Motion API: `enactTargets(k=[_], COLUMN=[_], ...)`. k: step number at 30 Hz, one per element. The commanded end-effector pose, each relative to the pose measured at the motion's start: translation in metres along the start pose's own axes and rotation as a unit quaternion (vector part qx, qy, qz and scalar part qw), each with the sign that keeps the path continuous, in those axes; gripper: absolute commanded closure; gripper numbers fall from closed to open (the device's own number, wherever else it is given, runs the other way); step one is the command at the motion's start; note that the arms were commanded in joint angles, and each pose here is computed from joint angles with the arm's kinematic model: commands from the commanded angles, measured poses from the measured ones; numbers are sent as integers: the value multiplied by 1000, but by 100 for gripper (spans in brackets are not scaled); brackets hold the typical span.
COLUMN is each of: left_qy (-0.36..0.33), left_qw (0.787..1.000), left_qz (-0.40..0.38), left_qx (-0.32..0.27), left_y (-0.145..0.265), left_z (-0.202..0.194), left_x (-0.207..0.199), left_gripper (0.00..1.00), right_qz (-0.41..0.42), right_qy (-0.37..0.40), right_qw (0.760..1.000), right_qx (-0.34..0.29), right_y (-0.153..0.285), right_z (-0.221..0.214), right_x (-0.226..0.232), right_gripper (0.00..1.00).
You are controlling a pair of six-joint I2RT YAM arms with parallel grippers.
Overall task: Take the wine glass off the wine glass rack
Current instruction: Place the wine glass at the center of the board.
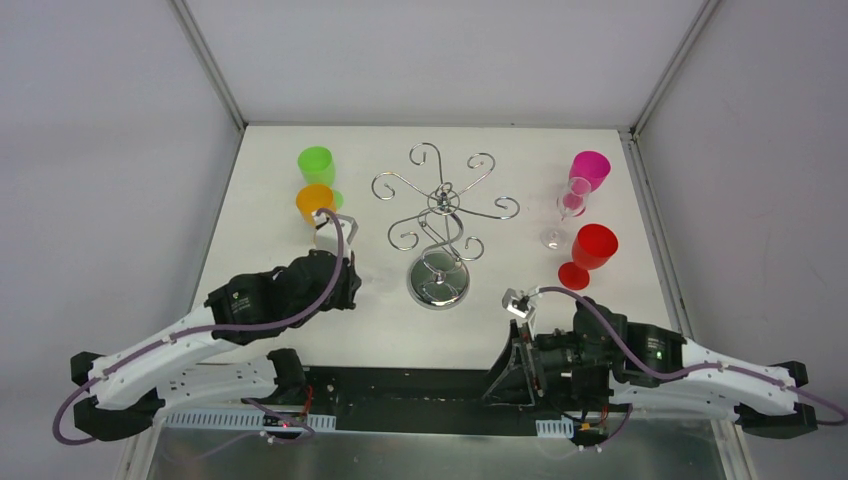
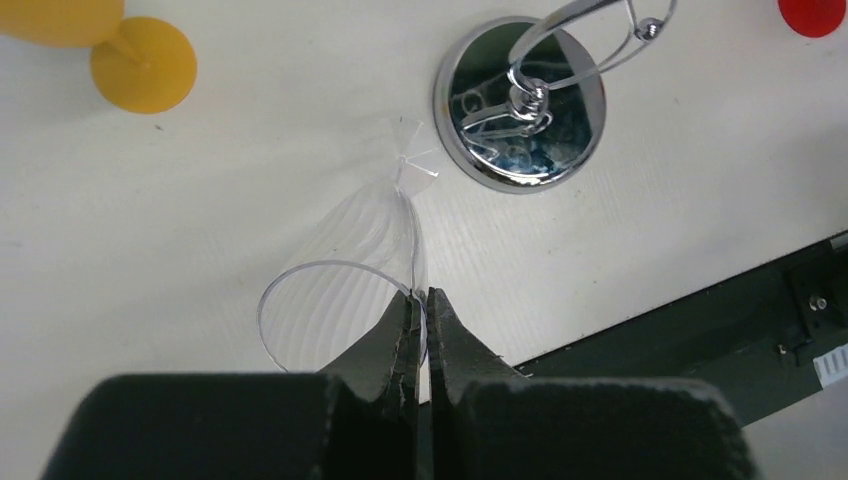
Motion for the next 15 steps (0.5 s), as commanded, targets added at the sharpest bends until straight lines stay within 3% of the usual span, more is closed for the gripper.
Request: enactTargets(k=[1, 15], left_qy=[12, 86], left_qw=[1000, 994], left_qz=[0, 46], left_qx=[-10, 57], left_y=[7, -16], left_z=[14, 50], left_x=[15, 63], left_gripper=[100, 100], right_qz=[25, 31], right_qy=[12, 17], right_qw=[1000, 999], right_qx=[-4, -11], right_y=[-1, 4], right_z=[3, -1], right_x=[8, 5], right_gripper=[44, 44])
Point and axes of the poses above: each gripper's point midway between its finger pads, its own y axis back along the fingers, its own x axis along the line the jaws close on, z = x × y, the point moved 4 cm from there along y, back along the fingers, and after that the axes turned 6 degrees about -y, right-handed, at the moved point
